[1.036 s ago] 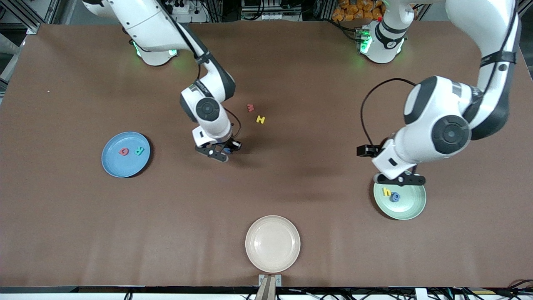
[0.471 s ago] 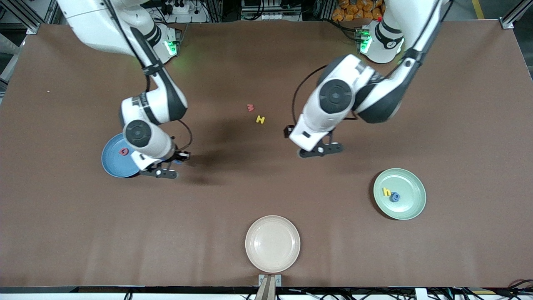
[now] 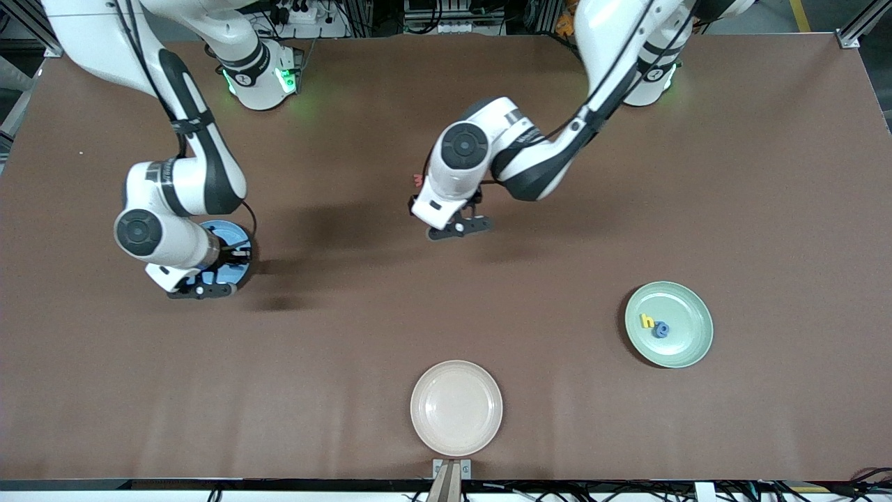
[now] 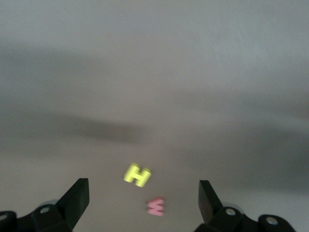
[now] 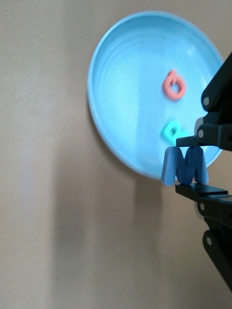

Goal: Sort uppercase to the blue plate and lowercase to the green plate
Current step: 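Carry the blue M to the blue plate while the left gripper reaches the pink m, then open the right gripper over the blue plate while the left gripper grasps the m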

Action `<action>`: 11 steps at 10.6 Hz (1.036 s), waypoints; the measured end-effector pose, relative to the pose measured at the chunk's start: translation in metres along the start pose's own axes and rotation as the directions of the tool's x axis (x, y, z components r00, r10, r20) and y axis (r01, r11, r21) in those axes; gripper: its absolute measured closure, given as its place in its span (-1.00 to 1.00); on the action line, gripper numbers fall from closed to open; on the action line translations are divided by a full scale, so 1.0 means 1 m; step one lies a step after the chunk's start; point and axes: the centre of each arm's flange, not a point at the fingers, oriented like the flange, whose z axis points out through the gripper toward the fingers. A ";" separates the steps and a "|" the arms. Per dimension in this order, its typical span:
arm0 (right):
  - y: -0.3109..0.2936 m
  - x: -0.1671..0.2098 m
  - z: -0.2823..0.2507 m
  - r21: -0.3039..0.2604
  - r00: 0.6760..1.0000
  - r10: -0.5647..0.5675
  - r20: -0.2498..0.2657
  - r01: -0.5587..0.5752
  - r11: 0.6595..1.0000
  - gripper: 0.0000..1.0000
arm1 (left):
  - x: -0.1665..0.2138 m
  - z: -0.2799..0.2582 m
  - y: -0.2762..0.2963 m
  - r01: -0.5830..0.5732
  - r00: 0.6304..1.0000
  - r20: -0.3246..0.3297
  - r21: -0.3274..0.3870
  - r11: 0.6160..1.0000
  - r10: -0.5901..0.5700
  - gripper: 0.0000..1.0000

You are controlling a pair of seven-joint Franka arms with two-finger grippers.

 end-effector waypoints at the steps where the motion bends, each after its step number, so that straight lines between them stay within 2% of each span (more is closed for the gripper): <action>1: 0.013 -0.012 0.004 0.005 1.000 -0.011 0.026 0.010 1.000 0.30 | -0.019 0.017 0.009 0.002 1.000 0.008 0.005 1.000 -0.002 -1.00; 4: 0.054 -0.042 0.044 0.027 0.998 0.001 0.066 -0.003 1.000 0.30 | -0.058 0.050 0.020 0.001 1.000 0.031 0.044 0.999 -0.002 -1.00; 7: 0.060 -0.056 0.065 0.035 0.996 0.012 0.083 -0.015 0.999 0.29 | -0.069 0.081 0.019 -0.034 0.999 0.033 0.090 0.995 0.032 -1.00; 8: 0.060 -0.056 0.065 0.035 0.997 0.013 0.082 -0.016 0.999 0.08 | -0.072 0.090 0.018 -0.040 0.999 0.038 0.100 0.994 0.036 -1.00; 11: 0.060 -0.055 0.064 0.034 0.998 0.014 0.067 -0.016 0.999 -0.18 | -0.079 0.107 0.017 -0.045 0.998 0.045 0.120 0.992 0.040 -0.99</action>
